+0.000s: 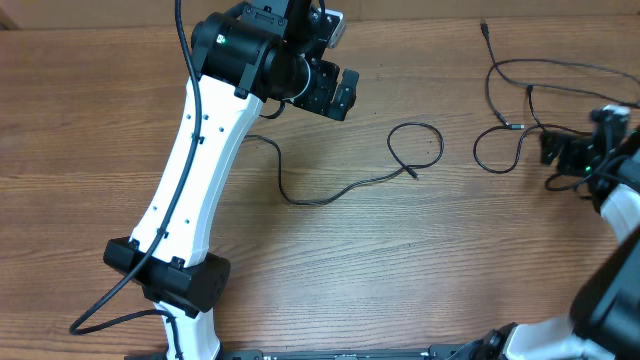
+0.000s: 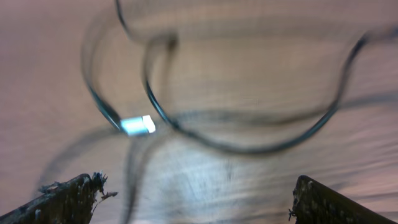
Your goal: Untangle cables
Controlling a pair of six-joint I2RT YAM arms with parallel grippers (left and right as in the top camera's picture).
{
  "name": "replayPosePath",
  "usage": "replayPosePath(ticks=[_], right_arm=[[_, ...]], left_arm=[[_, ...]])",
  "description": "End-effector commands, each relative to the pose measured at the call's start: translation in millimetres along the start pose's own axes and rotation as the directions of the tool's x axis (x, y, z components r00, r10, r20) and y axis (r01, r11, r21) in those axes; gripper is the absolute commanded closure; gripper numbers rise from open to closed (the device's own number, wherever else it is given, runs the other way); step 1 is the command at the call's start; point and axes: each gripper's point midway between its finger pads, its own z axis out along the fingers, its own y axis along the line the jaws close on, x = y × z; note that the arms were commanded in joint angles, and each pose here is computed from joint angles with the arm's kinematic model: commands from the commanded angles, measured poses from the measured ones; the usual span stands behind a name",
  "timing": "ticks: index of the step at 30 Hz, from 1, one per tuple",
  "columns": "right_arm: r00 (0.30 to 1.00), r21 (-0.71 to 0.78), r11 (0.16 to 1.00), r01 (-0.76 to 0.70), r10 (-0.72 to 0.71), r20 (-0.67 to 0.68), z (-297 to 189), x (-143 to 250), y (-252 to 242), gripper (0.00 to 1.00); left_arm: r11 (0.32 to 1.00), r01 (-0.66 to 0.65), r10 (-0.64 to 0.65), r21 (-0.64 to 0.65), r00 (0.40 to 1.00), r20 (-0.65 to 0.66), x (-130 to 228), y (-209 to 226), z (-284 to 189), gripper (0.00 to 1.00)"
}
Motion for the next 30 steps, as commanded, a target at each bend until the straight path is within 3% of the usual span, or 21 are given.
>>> replayPosePath(ticks=[1, 7, 15, 22, 26, 30], right_arm=[[0.989, -0.011, 1.0, -0.027, 0.028, 0.142, -52.3, -54.2, 22.5, 0.0], [0.959, -0.312, 0.948, -0.061, 0.142, 0.244, -125.0, -95.2, 105.8, 0.0], [0.966, -0.661, 0.747, 0.066, 0.118, 0.231, -175.6, -95.0, 188.4, 0.0], [0.992, -0.738, 0.674, -0.018, 0.102, 0.069, -173.0, -61.6, 219.6, 0.0], [0.999, -0.75, 0.66, 0.037, -0.017, 0.034, -169.5, -33.7, 243.7, 0.0], [0.975, -0.71, 0.678, 0.19, -0.216, 0.054, -159.3, -3.4, 260.7, 0.0]], left_arm=[[1.0, -0.02, 0.02, -0.005, 0.999, 0.029, -4.0, -0.6, -10.4, 0.0], [1.0, -0.02, 0.02, -0.005, 0.999, 0.03, -4.1, -0.7, -10.4, 0.0], [1.0, -0.021, 0.021, -0.004, 0.999, 0.03, -4.1, -1.0, -10.3, 0.0], [1.0, -0.02, 0.02, -0.005, 0.999, 0.03, -4.1, -0.7, -10.4, 0.01], [1.0, -0.02, 0.02, -0.005, 0.999, 0.03, -4.1, -0.7, -10.4, 0.0], [1.0, -0.02, 0.02, -0.005, 0.999, 0.03, -4.1, -0.7, -10.4, 0.0]])
